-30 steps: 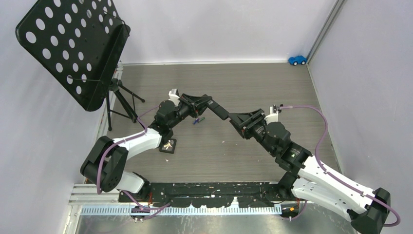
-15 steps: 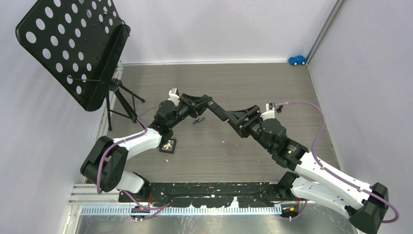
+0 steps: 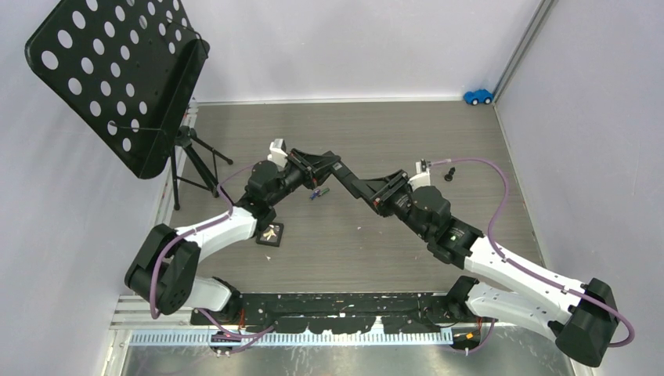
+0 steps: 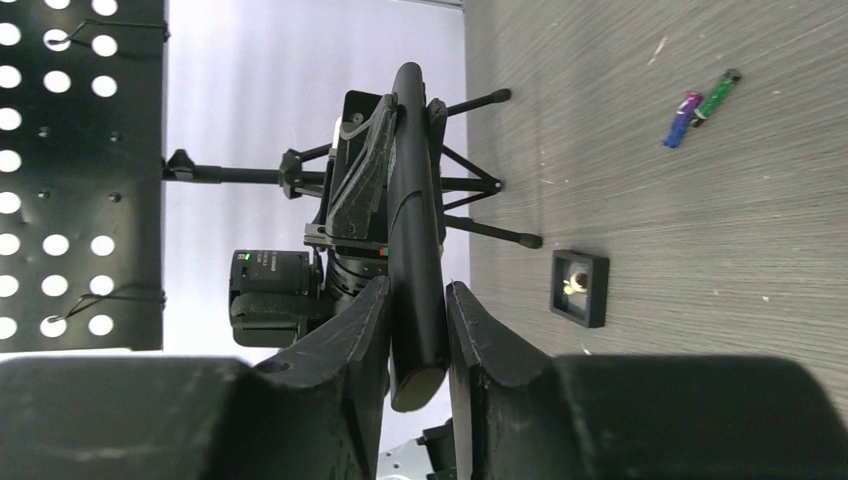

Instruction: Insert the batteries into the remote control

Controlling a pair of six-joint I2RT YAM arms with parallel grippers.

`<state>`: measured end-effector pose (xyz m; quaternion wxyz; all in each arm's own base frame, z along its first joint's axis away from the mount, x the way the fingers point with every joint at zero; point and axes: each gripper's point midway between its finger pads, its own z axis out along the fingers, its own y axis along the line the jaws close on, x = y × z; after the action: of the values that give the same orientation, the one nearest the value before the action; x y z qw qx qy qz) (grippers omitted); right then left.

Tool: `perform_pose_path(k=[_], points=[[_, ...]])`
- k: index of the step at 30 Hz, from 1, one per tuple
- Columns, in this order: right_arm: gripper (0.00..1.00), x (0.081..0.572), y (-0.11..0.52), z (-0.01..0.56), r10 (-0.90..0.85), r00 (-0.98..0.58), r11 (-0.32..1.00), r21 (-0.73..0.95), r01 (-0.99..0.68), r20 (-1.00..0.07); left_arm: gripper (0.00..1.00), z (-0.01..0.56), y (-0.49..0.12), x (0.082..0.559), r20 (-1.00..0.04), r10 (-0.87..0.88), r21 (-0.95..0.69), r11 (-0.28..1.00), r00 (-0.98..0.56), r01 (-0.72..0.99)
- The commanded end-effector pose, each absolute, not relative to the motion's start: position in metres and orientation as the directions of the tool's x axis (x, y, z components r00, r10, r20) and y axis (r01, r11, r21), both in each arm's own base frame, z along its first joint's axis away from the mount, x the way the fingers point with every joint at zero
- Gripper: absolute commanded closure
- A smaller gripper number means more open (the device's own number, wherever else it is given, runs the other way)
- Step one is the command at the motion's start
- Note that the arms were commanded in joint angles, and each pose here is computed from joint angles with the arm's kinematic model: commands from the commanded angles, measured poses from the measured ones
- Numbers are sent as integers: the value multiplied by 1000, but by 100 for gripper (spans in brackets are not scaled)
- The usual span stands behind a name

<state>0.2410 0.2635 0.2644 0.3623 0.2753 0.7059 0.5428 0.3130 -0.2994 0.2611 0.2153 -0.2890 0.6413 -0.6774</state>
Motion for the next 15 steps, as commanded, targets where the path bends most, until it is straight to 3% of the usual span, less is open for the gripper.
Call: perform_pose_path(k=[1, 15], points=[[72, 250, 272, 272, 790, -575, 232, 972, -38, -211, 100, 323, -309, 281, 30, -578, -983, -166, -815, 82], [78, 271, 301, 281, 773, -583, 219, 968, -126, -251, 100, 325, -312, 248, 12, -501, -976, -193, -865, 98]])
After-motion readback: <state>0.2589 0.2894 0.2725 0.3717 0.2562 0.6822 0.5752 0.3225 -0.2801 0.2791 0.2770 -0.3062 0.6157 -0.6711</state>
